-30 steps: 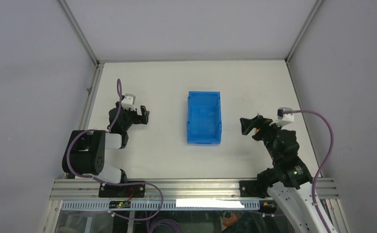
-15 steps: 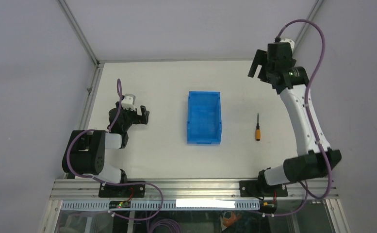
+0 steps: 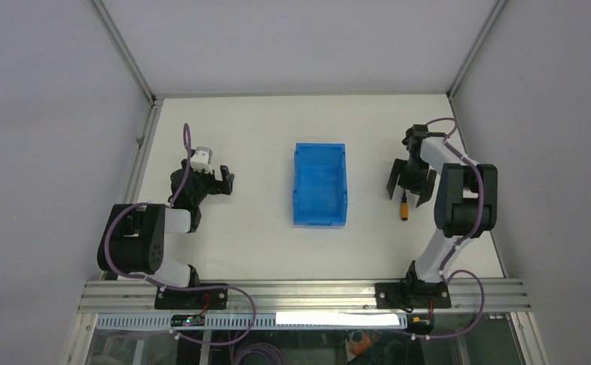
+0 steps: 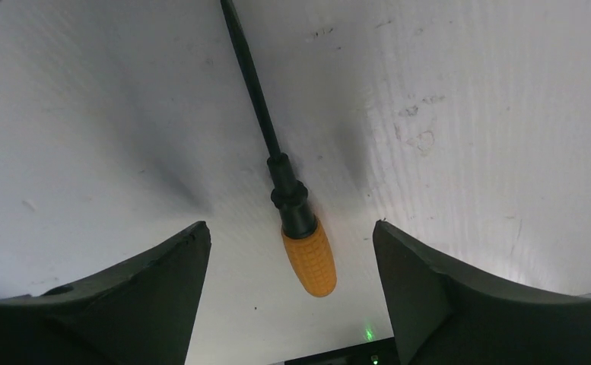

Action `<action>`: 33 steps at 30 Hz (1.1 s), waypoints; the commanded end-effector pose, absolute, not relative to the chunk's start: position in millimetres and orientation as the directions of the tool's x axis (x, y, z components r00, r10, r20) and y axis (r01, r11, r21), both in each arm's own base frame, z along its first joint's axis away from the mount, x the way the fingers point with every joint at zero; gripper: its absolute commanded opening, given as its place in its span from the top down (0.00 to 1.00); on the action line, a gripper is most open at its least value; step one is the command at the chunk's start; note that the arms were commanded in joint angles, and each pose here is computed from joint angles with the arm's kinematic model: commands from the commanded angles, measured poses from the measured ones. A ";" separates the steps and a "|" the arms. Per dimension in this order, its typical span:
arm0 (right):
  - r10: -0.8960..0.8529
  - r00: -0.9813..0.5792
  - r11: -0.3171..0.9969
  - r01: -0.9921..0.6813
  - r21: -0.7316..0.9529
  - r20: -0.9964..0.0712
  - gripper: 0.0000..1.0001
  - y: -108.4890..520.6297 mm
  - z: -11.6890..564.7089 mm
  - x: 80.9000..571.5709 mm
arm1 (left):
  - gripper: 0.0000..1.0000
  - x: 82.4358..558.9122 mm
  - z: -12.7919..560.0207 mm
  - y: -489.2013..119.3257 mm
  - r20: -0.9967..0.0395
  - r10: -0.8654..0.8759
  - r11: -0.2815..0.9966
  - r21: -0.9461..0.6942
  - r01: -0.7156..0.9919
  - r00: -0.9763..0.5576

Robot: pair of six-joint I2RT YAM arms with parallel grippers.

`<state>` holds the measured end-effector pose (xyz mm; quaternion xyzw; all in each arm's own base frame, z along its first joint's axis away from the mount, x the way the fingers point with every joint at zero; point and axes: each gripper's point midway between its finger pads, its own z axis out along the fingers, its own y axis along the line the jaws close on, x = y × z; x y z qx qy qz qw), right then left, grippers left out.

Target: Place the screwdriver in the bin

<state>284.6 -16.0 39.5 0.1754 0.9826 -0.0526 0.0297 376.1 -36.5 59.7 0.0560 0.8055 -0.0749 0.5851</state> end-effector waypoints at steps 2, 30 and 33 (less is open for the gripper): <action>0.346 -0.934 0.934 0.352 -0.066 -0.085 0.23 -12.9 20.9 288.6 | 0.01 388.0 81.9 -35.8 -0.973 -0.009 0.982 -0.053 0.184 -0.230; 0.307 -0.919 0.945 0.263 0.196 -0.247 1.00 41.9 212.3 301.7 | 0.01 388.0 81.6 -35.9 -0.973 -0.009 0.982 -0.053 0.184 -0.230; 0.249 -0.918 0.956 0.182 0.230 -0.309 1.00 84.7 225.3 307.1 | 0.01 388.0 81.7 -35.9 -0.973 -0.009 0.982 -0.053 0.184 -0.230</action>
